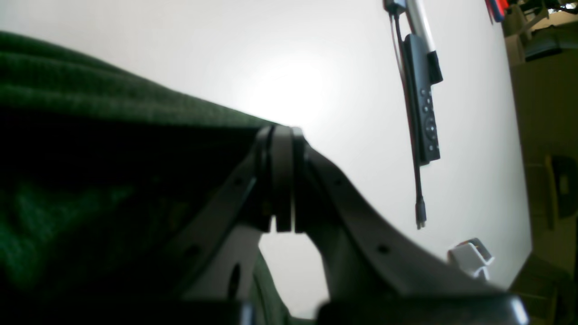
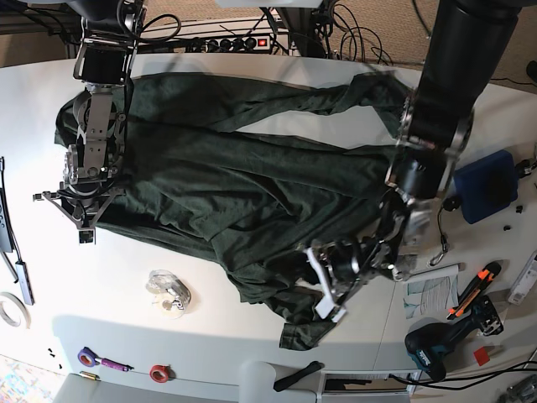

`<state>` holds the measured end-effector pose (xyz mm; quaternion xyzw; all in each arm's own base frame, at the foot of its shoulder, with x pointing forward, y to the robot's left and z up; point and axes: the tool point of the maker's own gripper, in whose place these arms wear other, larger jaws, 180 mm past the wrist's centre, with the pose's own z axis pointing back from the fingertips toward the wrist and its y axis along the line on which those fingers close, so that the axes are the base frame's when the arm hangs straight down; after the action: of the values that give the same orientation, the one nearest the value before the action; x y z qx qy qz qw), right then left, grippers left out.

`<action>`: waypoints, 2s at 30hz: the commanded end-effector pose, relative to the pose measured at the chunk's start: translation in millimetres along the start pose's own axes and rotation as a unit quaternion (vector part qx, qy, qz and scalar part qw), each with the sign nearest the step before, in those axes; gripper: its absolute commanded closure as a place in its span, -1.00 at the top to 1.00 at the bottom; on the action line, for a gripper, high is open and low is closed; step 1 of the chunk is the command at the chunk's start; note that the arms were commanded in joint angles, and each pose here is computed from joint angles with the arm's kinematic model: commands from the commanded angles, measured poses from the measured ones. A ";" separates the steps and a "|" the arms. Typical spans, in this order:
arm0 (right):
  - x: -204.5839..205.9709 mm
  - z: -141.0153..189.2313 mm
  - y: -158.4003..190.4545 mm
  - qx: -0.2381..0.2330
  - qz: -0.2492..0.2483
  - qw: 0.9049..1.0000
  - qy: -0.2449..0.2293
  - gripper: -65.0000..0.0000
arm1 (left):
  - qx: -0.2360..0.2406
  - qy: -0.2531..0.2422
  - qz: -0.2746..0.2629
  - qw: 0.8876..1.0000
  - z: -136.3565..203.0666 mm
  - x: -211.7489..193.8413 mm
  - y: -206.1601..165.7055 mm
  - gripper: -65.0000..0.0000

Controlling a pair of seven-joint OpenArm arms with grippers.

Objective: Layout the t-shirt on the table in an organized manner, then fold the t-shirt properly
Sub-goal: 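Lower the left gripper onto the shirt hem and grasp it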

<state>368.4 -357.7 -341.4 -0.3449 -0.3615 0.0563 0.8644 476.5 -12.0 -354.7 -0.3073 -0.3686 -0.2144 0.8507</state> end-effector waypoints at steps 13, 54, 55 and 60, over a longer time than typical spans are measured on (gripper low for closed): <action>17.1 0.6 -11.8 -0.007 -0.021 0.999 -0.025 -1.00 | 0.073 -0.032 -0.190 0.978 -23.4 28.3 -5.6 -0.19; 15.2 0.6 -10.8 -0.006 -0.021 1.000 -0.022 -1.00 | 0.213 -0.018 -0.249 0.945 -4.9 -5.4 47.8 -0.30; 15.2 0.7 -10.6 -0.005 -0.021 1.000 -0.022 -1.00 | 0.182 -0.012 -0.228 0.956 -11.7 -4.4 35.2 -0.30; 15.7 0.7 -6.0 0.008 -0.037 0.999 -0.023 -1.00 | 0.084 -0.020 -0.149 0.985 -26.1 19.8 -9.3 -0.30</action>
<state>368.4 -350.1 -348.9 -0.3089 -0.3699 0.0382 0.8754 473.2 -37.1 -383.8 -0.1817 -0.4027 -0.3071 0.8429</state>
